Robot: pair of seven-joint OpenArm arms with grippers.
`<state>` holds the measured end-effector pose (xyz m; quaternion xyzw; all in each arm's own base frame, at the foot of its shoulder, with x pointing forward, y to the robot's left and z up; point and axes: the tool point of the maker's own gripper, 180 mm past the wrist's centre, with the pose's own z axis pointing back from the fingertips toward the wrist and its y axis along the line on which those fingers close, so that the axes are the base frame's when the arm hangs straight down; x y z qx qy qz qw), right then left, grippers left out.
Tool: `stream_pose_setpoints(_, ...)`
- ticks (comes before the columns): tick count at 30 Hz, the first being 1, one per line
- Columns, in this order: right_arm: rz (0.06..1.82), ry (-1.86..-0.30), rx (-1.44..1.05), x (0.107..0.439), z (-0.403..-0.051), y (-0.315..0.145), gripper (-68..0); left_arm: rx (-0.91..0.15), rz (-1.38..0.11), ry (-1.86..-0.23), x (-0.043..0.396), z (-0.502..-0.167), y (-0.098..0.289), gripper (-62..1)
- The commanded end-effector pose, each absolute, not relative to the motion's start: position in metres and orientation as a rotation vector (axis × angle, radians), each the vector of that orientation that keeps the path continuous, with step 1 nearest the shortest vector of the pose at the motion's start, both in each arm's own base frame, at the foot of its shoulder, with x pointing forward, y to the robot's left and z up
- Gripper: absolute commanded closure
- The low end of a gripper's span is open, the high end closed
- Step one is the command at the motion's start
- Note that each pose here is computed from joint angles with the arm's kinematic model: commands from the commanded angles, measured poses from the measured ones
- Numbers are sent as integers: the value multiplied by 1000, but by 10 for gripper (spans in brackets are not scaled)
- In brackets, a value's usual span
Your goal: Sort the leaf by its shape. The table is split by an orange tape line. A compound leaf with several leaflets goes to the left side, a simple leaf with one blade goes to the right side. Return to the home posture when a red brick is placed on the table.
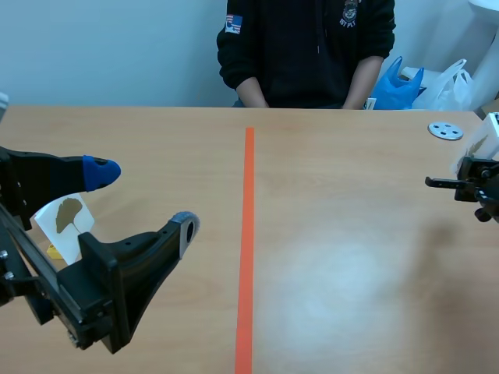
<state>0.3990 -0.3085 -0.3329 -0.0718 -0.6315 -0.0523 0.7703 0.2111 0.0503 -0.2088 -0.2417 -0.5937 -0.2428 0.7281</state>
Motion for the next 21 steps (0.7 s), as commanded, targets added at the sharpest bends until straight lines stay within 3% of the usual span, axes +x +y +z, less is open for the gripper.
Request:
stream_pose_setpoints(1,-141,-1410,-158,408,-316,-318,-46,-526,-539,-1321,212,-206,52,-623)
stream_pose_setpoints(6,-186,-1320,-125,400,-341,-319,-46,-526,-539,-1322,212,-206,52,-623)
stream_pose_setpoints(14,-180,-1259,-128,396,-350,-325,-55,-526,-539,-1321,212,-206,52,-623)
stream_pose_setpoints(21,-175,-1254,-143,395,-347,-332,-189,-526,-540,-1321,212,-206,52,-623)
